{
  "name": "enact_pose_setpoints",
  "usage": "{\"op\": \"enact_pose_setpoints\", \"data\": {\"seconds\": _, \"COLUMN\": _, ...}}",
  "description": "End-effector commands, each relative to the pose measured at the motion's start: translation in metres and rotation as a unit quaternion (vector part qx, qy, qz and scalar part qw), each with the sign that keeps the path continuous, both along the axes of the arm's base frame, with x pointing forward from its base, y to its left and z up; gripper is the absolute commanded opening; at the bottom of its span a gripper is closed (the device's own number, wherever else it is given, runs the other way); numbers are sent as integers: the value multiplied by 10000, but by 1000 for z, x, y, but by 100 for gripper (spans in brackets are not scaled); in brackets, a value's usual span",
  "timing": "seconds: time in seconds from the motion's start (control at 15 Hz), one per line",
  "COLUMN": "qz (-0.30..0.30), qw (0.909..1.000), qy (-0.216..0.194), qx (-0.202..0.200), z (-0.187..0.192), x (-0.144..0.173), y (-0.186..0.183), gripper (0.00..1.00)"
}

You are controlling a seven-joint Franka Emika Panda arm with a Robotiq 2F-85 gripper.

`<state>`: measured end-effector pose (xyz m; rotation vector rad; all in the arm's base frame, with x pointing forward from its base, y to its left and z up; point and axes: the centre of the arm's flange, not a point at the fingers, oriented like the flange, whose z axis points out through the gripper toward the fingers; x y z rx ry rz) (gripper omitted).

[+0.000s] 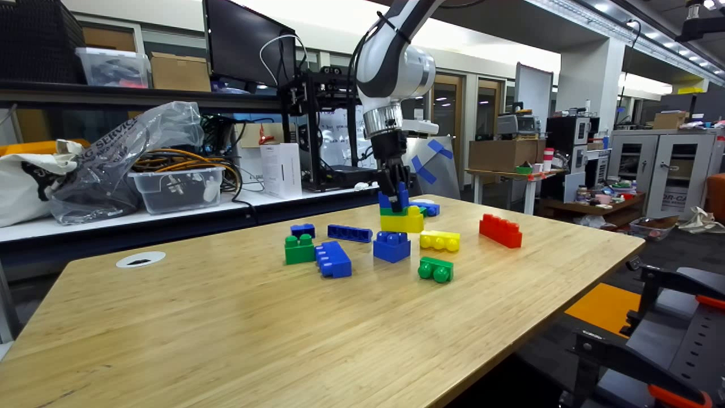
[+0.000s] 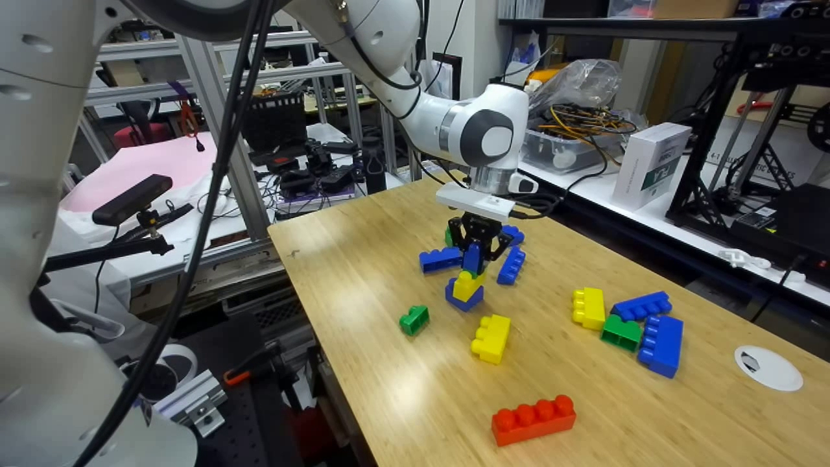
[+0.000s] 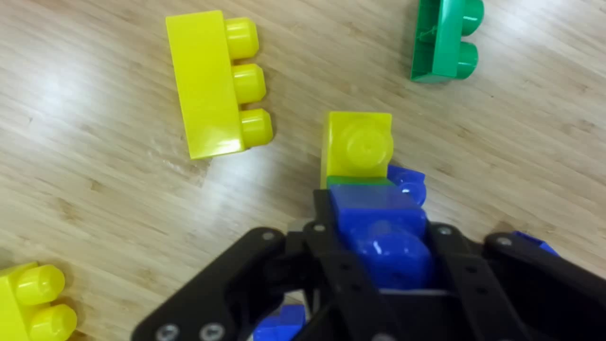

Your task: Build with the building blocks

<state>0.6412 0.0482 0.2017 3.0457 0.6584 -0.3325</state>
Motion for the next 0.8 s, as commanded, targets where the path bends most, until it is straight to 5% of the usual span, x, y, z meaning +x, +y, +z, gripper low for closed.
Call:
{"op": "enact_pose_setpoints", "data": {"seconds": 0.0, "qz": -498, "qw": 9985, "qy": 211, "qx": -129, "z": -3, "x": -15, "y": 2, "gripper": 11}}
{"op": "enact_pose_setpoints", "data": {"seconds": 0.47, "qz": -1306, "qw": 9888, "qy": 633, "qx": -349, "z": -9, "x": -31, "y": 20, "gripper": 11}}
{"op": "enact_pose_setpoints", "data": {"seconds": 0.73, "qz": -1676, "qw": 9856, "qy": 218, "qx": -61, "z": -17, "x": -31, "y": 21, "gripper": 11}}
